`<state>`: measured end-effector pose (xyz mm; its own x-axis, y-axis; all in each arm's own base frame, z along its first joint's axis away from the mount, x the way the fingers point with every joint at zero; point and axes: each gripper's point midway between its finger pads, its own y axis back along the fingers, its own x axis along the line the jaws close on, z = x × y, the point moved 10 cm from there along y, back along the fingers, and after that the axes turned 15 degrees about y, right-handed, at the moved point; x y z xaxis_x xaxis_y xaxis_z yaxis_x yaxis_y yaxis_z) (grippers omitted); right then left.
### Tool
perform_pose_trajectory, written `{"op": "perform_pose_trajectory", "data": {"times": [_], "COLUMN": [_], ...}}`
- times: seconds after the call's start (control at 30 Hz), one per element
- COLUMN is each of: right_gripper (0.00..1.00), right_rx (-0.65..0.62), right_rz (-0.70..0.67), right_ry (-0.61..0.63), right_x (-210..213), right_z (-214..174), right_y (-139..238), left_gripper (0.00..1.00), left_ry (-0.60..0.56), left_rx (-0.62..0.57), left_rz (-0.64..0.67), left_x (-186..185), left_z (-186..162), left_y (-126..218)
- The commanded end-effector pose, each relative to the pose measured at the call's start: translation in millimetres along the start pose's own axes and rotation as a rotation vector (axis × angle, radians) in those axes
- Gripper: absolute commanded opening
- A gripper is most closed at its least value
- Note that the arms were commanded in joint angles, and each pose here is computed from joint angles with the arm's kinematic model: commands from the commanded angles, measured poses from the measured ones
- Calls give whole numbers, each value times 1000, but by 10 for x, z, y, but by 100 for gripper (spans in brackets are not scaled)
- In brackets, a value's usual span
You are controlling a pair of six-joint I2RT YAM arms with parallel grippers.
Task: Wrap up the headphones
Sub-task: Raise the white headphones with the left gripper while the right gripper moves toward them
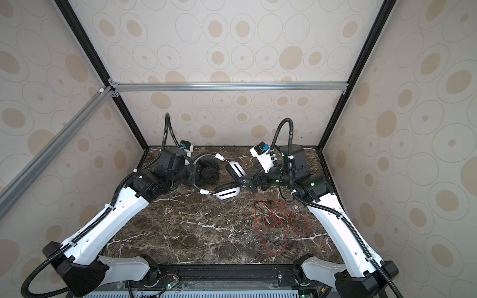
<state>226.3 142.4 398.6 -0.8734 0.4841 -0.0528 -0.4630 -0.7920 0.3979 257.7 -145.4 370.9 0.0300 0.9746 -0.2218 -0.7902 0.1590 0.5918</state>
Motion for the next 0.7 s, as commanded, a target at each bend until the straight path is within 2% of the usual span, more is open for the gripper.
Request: {"op": "perform_pose_trajectory", "data": {"times": [0.0, 0.37, 0.67], "right_gripper": [100, 100, 100], "right_rx": [-92, -170, -129], "right_rz": [88, 127, 111], "right_ry": [32, -26, -28], "right_x": [26, 34, 23], "right_z": [43, -36, -240], "right_y": [41, -24, -122], "left_gripper": [0, 0, 0], "left_ry": [-28, -42, 16], "left_rx": [-36, -146, -215], "left_rz": [62, 40, -1], "left_x": [79, 77, 64], "left_z": [159, 636, 932], "left_y": [149, 589, 799]}}
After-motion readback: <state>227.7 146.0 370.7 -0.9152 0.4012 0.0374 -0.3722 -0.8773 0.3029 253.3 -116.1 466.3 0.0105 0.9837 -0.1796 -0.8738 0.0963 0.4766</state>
